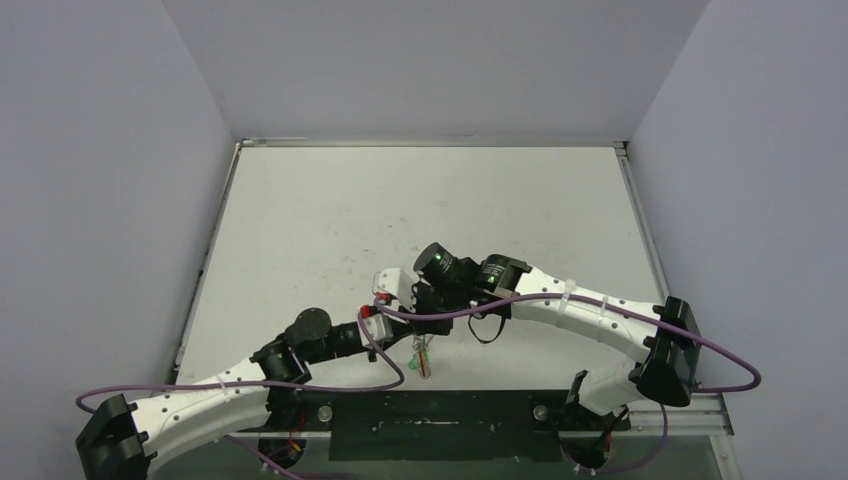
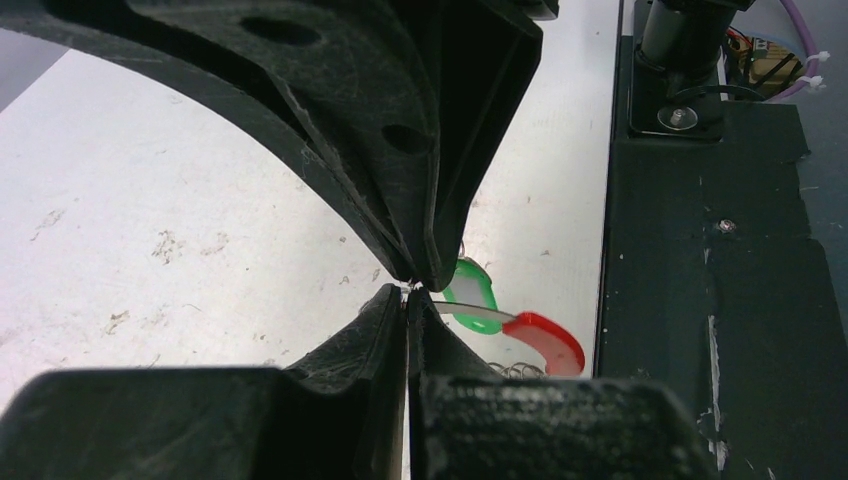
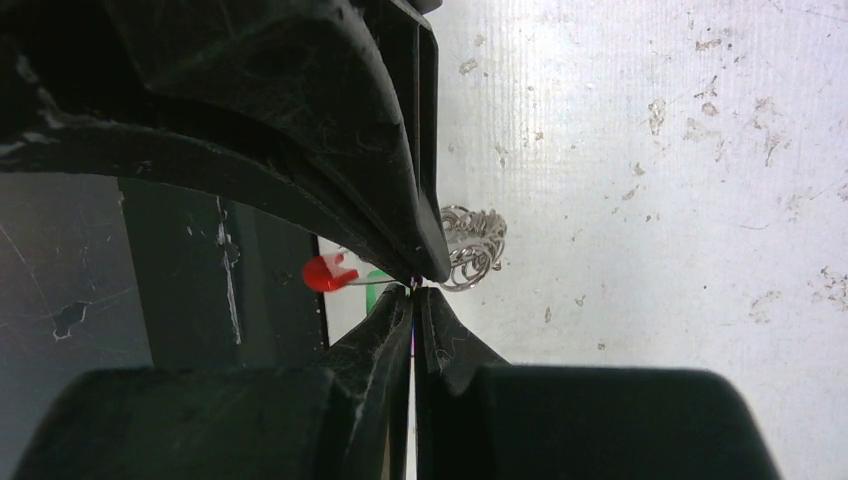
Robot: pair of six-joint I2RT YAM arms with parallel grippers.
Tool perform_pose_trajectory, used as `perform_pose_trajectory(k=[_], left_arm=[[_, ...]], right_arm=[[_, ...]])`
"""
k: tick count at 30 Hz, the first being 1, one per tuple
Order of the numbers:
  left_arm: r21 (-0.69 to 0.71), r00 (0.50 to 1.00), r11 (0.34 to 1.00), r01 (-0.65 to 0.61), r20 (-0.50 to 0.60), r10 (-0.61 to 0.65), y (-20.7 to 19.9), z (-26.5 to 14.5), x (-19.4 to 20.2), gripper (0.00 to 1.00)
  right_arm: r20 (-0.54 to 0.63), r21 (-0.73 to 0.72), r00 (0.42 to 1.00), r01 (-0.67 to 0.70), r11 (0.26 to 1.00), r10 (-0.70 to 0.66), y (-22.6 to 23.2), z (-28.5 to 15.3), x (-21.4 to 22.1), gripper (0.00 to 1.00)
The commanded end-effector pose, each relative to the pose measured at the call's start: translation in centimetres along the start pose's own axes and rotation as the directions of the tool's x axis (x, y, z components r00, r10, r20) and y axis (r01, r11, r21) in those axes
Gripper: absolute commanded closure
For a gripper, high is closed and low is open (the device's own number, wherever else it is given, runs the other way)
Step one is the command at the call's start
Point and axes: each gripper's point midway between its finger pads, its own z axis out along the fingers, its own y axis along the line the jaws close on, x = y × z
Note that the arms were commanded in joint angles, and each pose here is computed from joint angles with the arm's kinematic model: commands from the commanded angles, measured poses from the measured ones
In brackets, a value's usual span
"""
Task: Put the keys on the keyring
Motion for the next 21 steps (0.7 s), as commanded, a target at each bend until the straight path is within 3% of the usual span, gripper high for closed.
perform_pose_trajectory(k=[1,4,8,11,16,21], left_arm=[[0.004,0.999,1.000,-0.028,0.039,0.028,0.2,0.3,-2.0,1.00],[-0.006,0.998,1.000,-0.028,0.060,0.029,0.4,0.3,-2.2,1.00],[-0.031,0.993,1.000,0.001,0.115,0.003,0.6,0.1,-2.9,1.00],[-0.062,0.987,0.998,0.028,0.160,-0.018,0.9,-0.1,-3.2,1.00],[-0.086,0.976,0.995,0.060,0.214,-0.040,1.2,-0.5,-3.8,1.00],[-0.080,0.962,0.996,0.037,0.273,-0.014,1.0,-0.9,-4.6,1.00]], right_arm=[[0.119,0.028,0.992,0.044,0.999,-0.047,-0.2,-1.5,-3.7,1.00],[0.126,0.033,0.991,0.046,0.998,-0.050,-0.3,-1.3,-3.6,1.00],[0.156,0.079,0.987,0.025,0.997,-0.037,-1.3,-1.4,-3.8,0.69],[0.229,0.085,0.973,0.004,0.996,-0.023,-2.0,-2.0,-4.0,0.57],[0.381,0.052,0.923,-0.070,0.996,0.045,-3.3,-4.0,-4.5,0.53],[0.438,-0.034,0.892,-0.104,0.994,0.108,-3.1,-4.4,-3.8,0.54]])
